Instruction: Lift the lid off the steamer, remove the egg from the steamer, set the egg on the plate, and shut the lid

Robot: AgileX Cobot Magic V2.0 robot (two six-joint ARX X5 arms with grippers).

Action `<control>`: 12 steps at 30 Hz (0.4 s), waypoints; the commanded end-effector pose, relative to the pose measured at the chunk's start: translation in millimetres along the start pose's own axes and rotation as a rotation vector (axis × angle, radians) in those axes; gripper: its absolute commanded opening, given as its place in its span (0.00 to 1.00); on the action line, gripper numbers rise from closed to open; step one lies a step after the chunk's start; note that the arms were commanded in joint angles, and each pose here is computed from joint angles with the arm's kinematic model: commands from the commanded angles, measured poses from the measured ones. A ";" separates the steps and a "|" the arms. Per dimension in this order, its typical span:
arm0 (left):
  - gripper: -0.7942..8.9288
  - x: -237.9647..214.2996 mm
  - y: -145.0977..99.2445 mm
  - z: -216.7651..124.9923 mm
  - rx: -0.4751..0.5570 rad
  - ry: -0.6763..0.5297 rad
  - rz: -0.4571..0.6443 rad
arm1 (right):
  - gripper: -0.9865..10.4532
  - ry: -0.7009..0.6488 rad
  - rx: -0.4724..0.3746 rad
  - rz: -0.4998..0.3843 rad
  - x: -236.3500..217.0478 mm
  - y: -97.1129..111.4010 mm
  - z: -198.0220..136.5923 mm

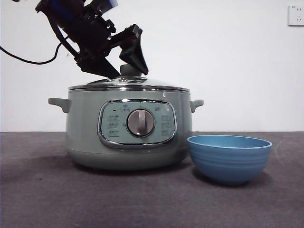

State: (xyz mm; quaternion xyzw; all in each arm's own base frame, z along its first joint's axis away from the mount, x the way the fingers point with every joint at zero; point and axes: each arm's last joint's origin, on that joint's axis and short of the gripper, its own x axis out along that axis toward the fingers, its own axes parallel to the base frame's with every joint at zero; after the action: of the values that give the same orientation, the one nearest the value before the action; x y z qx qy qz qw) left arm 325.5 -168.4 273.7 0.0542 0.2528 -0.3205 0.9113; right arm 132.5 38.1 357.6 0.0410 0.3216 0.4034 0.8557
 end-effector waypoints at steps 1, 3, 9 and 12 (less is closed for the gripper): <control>0.40 3.3 -1.2 -2.2 0.011 0.015 -0.005 | 0.61 -0.004 0.001 0.002 -0.2 0.5 0.9; 0.32 3.3 -1.2 -2.6 0.010 0.018 -0.007 | 0.61 -0.004 0.001 0.002 -0.2 0.5 0.9; 0.19 3.7 -3.5 -2.4 0.013 0.017 -0.020 | 0.61 -0.004 0.001 0.002 -0.2 0.5 0.9; 0.07 3.6 -3.4 -2.3 0.010 0.016 -0.021 | 0.61 -0.004 0.001 0.002 -0.2 0.5 0.9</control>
State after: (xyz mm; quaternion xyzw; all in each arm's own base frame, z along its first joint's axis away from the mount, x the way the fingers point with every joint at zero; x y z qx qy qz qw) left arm 324.6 -170.9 275.4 0.0602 0.2490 -0.3297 0.9086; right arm 132.6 38.1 357.5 0.0409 0.3217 0.4034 0.8556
